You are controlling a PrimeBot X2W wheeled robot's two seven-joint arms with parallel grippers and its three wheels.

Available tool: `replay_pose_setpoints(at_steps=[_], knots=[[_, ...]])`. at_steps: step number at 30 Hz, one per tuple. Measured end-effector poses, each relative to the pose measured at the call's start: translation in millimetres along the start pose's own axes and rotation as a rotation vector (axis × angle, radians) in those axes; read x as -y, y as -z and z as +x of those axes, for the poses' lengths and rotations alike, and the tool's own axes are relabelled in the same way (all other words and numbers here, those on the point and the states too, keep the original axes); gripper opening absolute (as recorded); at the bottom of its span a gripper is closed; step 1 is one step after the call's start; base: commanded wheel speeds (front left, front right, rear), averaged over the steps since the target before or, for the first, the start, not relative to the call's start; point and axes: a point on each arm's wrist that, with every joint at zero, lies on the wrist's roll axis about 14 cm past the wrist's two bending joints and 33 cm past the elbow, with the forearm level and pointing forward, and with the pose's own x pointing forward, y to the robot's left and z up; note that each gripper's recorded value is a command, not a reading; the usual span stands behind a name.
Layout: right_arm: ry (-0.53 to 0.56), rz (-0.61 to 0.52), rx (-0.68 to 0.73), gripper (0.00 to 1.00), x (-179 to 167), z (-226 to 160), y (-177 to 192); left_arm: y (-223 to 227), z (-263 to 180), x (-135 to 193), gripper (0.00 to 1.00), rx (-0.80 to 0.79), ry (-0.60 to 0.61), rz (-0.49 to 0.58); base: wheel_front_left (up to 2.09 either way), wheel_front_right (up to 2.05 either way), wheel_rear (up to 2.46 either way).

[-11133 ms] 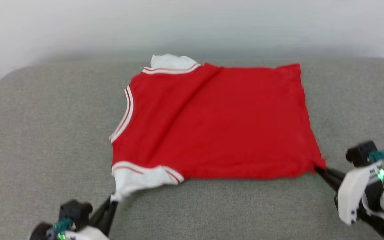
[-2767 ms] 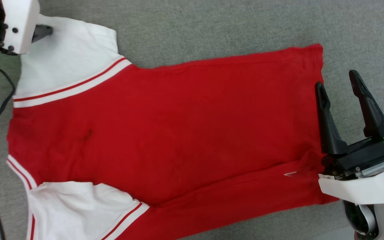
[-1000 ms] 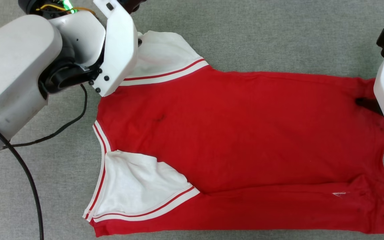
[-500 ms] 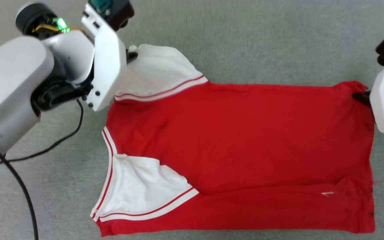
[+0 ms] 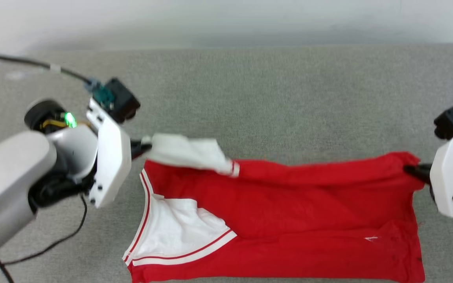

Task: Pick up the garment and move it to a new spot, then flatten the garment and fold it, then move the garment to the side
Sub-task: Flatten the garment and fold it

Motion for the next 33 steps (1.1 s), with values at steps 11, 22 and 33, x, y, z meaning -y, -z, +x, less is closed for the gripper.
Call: replay_pose_setpoints(at_steps=[11,22,33], knots=[[-0.044,0.056,-0.019,0.0,-21,-12,53,77,-13,45,0.0,-0.113,0.045,-0.121,0.0,0.0,0.0],[-0.062,0.109,-0.113,0.0,-33,6,101,143,11,71,0.0,-0.254,0.099,-0.23,0.0,0.0,0.0],[-0.073,0.105,0.067,1.0,-39,-1,68,110,11,54,1.0,-0.033,-0.008,-0.245,0.0,0.0,0.0]])
